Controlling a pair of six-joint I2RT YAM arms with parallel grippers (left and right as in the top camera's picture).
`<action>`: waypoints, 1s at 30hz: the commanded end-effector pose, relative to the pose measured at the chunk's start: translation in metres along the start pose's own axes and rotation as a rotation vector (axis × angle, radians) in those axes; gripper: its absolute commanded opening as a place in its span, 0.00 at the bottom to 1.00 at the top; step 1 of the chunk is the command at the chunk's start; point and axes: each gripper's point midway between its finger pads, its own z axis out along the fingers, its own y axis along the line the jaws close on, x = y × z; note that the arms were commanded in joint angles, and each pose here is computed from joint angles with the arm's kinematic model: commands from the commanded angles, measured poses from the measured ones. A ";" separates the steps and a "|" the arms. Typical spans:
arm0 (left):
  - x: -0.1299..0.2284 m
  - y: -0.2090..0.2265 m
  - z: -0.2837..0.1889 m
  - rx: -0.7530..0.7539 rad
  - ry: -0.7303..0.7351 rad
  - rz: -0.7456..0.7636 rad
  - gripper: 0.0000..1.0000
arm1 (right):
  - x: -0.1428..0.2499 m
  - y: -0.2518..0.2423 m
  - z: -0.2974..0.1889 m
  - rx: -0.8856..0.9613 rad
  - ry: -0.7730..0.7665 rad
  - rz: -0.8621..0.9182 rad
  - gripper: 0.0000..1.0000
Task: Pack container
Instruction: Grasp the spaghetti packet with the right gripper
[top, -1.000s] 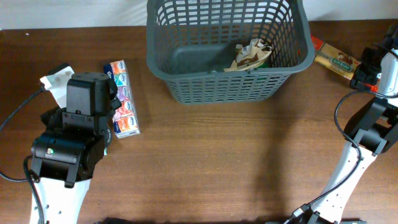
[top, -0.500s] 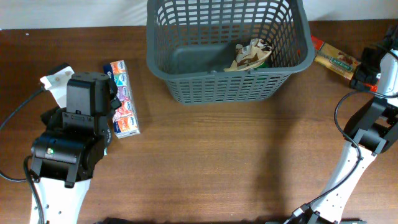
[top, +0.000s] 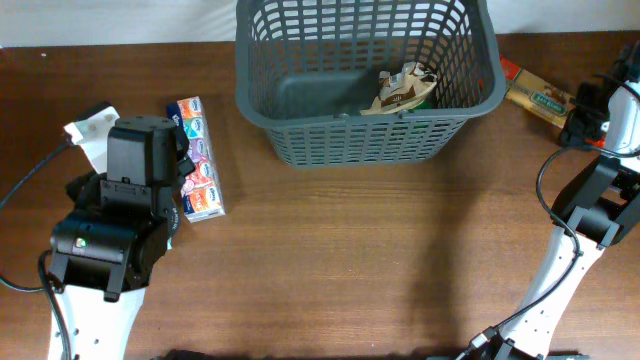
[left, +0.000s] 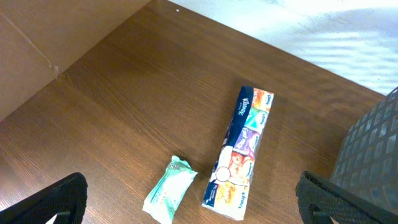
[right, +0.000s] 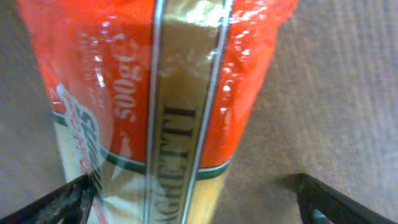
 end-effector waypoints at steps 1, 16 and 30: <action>-0.004 0.001 -0.002 0.006 -0.009 -0.001 0.99 | 0.004 -0.018 0.021 0.073 0.030 0.017 0.76; -0.004 0.001 -0.002 0.006 -0.009 -0.001 0.99 | 0.016 -0.039 0.018 0.161 0.096 0.077 0.29; -0.004 0.001 -0.002 0.006 -0.009 -0.001 0.99 | 0.001 -0.102 -0.002 0.423 0.066 0.048 0.04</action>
